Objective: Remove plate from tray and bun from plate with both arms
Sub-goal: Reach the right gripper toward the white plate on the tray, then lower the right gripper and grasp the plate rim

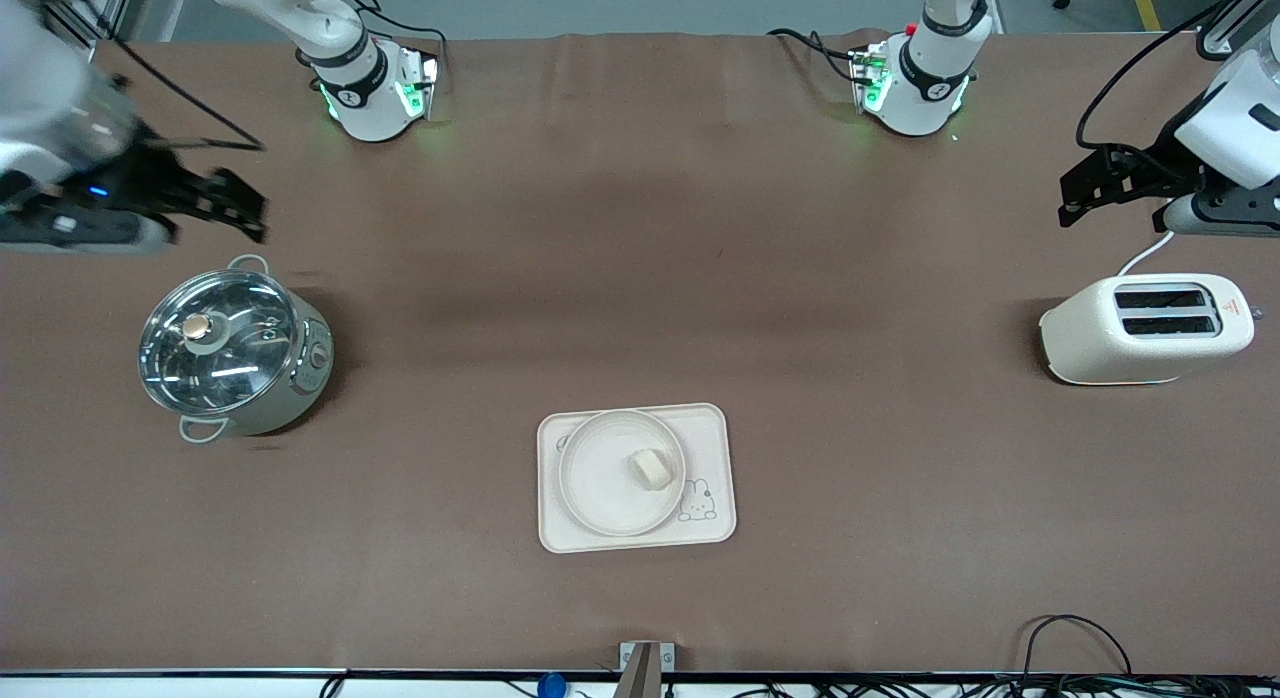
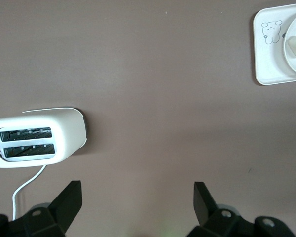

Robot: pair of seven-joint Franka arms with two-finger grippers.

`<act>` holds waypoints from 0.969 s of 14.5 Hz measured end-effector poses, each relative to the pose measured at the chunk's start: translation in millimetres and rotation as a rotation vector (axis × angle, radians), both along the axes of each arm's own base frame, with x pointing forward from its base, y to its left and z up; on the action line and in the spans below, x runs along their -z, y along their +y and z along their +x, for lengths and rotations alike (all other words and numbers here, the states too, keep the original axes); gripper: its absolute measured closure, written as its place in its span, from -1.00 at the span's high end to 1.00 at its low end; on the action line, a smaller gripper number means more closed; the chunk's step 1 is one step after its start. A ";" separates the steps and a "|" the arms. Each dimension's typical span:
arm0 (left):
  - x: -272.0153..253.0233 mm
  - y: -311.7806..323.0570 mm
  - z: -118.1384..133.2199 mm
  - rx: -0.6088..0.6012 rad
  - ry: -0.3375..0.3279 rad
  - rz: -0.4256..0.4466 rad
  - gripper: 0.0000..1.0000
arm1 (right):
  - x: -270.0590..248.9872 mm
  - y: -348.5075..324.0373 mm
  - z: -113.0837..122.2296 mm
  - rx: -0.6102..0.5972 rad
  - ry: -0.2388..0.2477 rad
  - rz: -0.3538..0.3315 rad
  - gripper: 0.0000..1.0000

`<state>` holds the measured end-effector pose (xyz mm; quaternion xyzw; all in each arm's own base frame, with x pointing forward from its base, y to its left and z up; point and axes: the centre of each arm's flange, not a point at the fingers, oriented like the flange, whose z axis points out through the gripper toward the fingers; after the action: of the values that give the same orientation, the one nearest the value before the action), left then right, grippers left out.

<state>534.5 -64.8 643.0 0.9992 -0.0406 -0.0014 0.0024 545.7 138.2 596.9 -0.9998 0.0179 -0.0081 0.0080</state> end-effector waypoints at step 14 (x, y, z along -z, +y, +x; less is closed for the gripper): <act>-0.9 0.1 0.9 0.000 -0.002 0.000 1.00 | 335.3 236.1 87.4 0.261 -0.164 0.189 0.97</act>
<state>535.4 -64.8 643.9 0.9992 -0.0405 -0.0003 0.0026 633.1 374.3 261.6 -0.9797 0.1476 -0.0888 0.1023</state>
